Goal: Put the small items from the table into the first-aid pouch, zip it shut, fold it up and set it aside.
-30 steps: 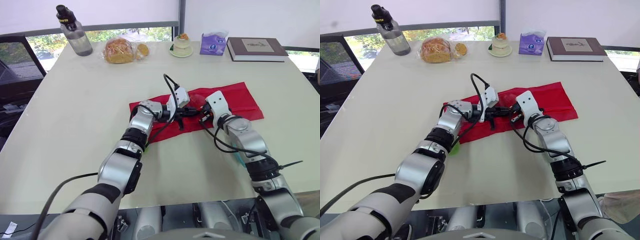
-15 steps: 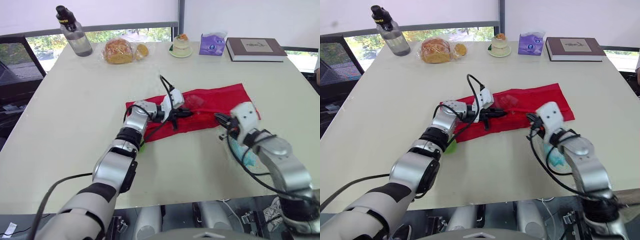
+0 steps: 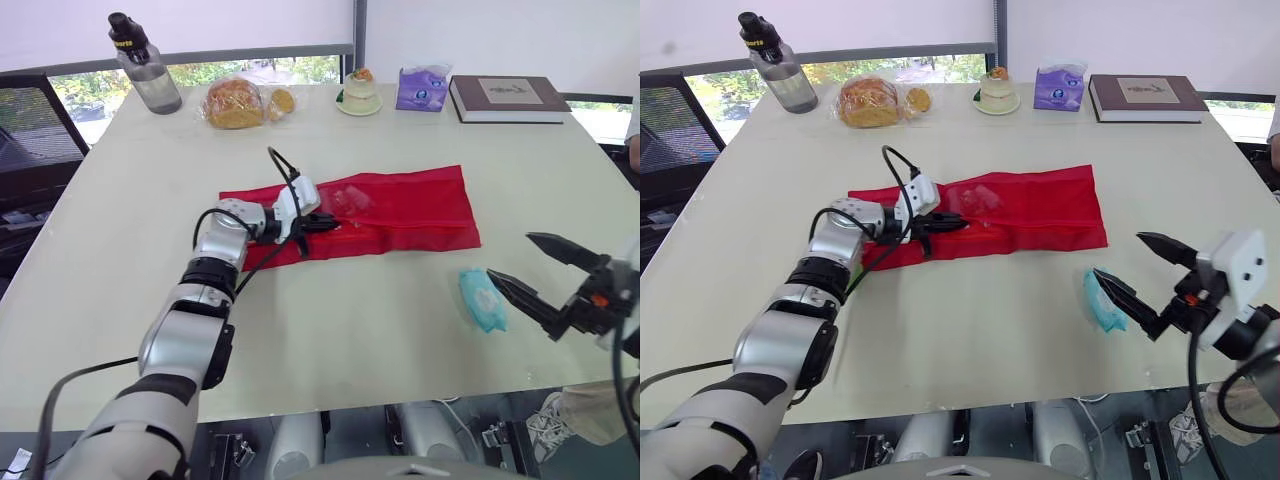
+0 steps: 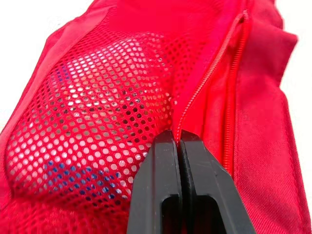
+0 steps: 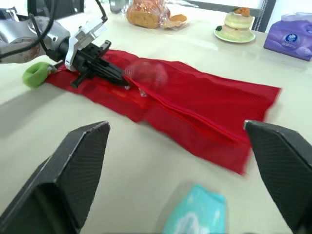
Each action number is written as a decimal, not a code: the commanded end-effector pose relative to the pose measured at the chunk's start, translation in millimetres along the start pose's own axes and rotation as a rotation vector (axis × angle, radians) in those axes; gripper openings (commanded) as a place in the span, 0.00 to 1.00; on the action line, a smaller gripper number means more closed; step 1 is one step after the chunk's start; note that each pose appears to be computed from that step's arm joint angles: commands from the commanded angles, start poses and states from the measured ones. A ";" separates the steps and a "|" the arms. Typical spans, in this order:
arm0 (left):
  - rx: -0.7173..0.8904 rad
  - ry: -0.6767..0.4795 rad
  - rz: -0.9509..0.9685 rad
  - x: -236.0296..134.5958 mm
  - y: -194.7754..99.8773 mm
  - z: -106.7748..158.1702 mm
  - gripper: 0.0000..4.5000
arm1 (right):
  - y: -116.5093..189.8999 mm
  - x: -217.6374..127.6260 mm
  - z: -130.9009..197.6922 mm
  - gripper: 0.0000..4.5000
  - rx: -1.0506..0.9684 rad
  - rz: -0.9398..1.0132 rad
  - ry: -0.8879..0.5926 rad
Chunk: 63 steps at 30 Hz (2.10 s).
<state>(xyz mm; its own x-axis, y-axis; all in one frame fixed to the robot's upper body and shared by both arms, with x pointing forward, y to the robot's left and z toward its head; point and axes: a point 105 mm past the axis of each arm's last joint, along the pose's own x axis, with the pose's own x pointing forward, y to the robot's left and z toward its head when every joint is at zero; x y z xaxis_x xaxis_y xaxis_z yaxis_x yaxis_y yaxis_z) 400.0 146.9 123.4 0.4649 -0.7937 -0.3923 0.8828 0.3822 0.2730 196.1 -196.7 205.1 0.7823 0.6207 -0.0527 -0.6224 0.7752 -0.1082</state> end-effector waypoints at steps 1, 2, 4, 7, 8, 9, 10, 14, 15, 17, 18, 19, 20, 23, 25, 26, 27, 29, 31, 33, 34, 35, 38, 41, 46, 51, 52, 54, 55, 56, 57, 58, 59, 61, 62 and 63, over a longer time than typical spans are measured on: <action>0.001 -0.008 0.050 -18.9 11.5 3.6 0.00 | 3.1 -12.6 15.7 1.00 -0.047 -0.001 -0.048; 0.001 -0.004 0.056 -21.6 12.9 3.5 0.00 | 2.9 -15.9 16.7 1.00 -0.045 -0.005 -0.049; -0.001 0.001 0.065 -25.5 14.8 3.3 0.00 | 2.5 -20.6 18.1 1.00 -0.048 -0.012 -0.046; -0.009 0.001 0.068 -28.5 16.4 4.7 0.00 | 0.8 -23.4 20.4 1.00 -0.053 -0.024 -0.049; -0.016 -0.001 0.066 -28.7 16.7 5.9 0.00 | 0.7 -23.0 20.8 1.00 -0.054 -0.025 -0.049; -0.030 -0.011 0.056 -27.9 16.4 8.5 0.00 | 0.6 -22.2 21.1 1.00 -0.056 -0.025 -0.051; -0.039 -0.019 0.046 -27.0 15.8 11.0 0.00 | 0.7 -21.2 21.3 1.00 -0.057 -0.024 -0.053; -0.045 -0.060 0.008 -24.8 13.2 26.2 0.23 | 3.2 -17.2 21.1 1.00 -0.064 -0.016 -0.054; -0.034 -0.064 -0.009 -24.8 11.1 30.1 0.28 | 2.8 -16.8 21.2 1.00 -0.068 -0.019 -0.055; 0.005 -0.057 -0.037 -24.9 6.6 35.8 0.48 | 1.4 -16.5 21.3 1.00 -0.075 -0.029 -0.056; 0.034 -0.052 -0.069 -23.6 1.6 40.7 0.56 | 1.5 -16.3 19.2 1.00 -0.082 -0.032 -0.046; 0.052 -0.048 -0.090 -22.9 -1.8 43.9 0.71 | 1.8 -15.8 17.7 1.00 -0.086 -0.032 -0.039; 0.075 -0.060 -0.122 -17.8 -7.6 52.1 0.77 | 1.4 -15.1 14.2 1.00 -0.091 -0.044 -0.023; 0.113 -0.103 -0.182 1.2 -21.5 70.4 0.97 | 0.8 -12.2 7.6 1.00 -0.094 -0.068 0.003; 0.127 -0.107 -0.217 16.9 -30.1 73.7 0.99 | 0.2 -10.3 4.6 1.00 -0.090 -0.082 0.018; 0.140 -0.104 -0.229 23.3 -32.9 74.1 0.99 | -0.1 -9.3 3.9 1.00 -0.090 -0.086 0.022; 0.144 -0.105 -0.238 30.7 -35.0 75.3 0.99 | 0.3 -8.4 3.9 1.00 -0.091 -0.086 0.023; 0.144 -0.111 -0.235 44.7 -35.8 79.3 0.99 | 1.3 -6.6 4.8 1.00 -0.095 -0.085 0.021; 0.161 -0.121 -0.228 59.0 -37.4 84.5 0.99 | 2.8 -6.2 6.0 1.00 -0.100 -0.086 0.019; 0.200 -0.119 -0.207 71.4 -38.4 87.3 0.99 | 4.5 -6.5 6.9 1.00 -0.101 -0.088 0.016; 0.218 -0.107 -0.194 78.2 -39.0 86.9 0.99 | 5.6 -7.1 7.0 1.00 -0.100 -0.090 0.015; 0.236 -0.098 -0.190 83.5 -40.4 86.2 0.99 | 6.4 -7.6 6.5 1.00 -0.099 -0.094 0.016; 0.258 -0.067 -0.166 100.6 -43.0 83.1 0.99 | 6.2 -11.3 6.0 1.00 -0.108 -0.130 0.019; 0.255 -0.061 -0.149 107.8 -42.9 84.3 0.99 | 6.5 -12.8 6.7 1.00 -0.113 -0.142 0.017; 0.247 -0.038 -0.105 113.7 -39.1 83.1 0.99 | 8.0 -14.0 7.1 1.00 -0.115 -0.147 0.016; 0.217 -0.033 -0.072 118.7 -37.5 84.4 0.99 | 8.3 -14.6 5.3 1.00 -0.120 -0.146 0.024; 0.219 -0.029 -0.070 119.4 -37.7 83.9 0.99 | 8.3 -14.5 5.4 1.00 -0.120 -0.145 0.024; 0.227 -0.016 -0.064 120.8 -38.1 82.0 0.88 | 8.1 -14.1 6.1 1.00 -0.122 -0.143 0.022; 0.227 -0.014 -0.059 121.2 -37.7 82.0 0.81 | 8.0 -14.1 6.2 1.00 -0.123 -0.143 0.022; 0.223 -0.016 -0.053 121.4 -37.1 82.5 0.69 | 7.8 -14.3 6.2 1.00 -0.123 -0.143 0.022; 0.217 -0.020 -0.047 121.5 -36.4 83.4 0.63 | 7.8 -14.4 6.1 1.00 -0.124 -0.142 0.022; 0.214 -0.023 -0.043 121.7 -35.9 84.1 0.53 | 7.7 -14.7 6.1 1.00 -0.124 -0.142 0.023; 0.206 -0.031 -0.039 121.7 -35.3 85.7 0.42 | 7.8 -14.8 6.1 1.00 -0.124 -0.142 0.022; 0.198 -0.041 -0.038 121.9 -35.2 87.7 0.22 | 8.6 -15.0 6.0 1.00 -0.121 -0.142 0.021; 0.197 -0.044 -0.039 122.0 -35.4 88.3 0.09 | 9.0 -15.1 6.0 1.00 -0.120 -0.142 0.020; 0.197 -0.045 -0.042 122.1 -35.8 88.5 0.04 | 9.4 -15.2 6.1 1.00 -0.118 -0.142 0.020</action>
<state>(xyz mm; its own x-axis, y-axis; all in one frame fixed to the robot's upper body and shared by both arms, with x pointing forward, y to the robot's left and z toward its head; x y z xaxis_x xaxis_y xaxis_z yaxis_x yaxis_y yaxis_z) 417.4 0.7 128.0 0.4181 -0.8113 -0.4086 0.8795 0.2490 0.4056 181.1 -201.1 202.1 0.8634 0.4982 -0.0790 -0.5036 0.8418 -0.1943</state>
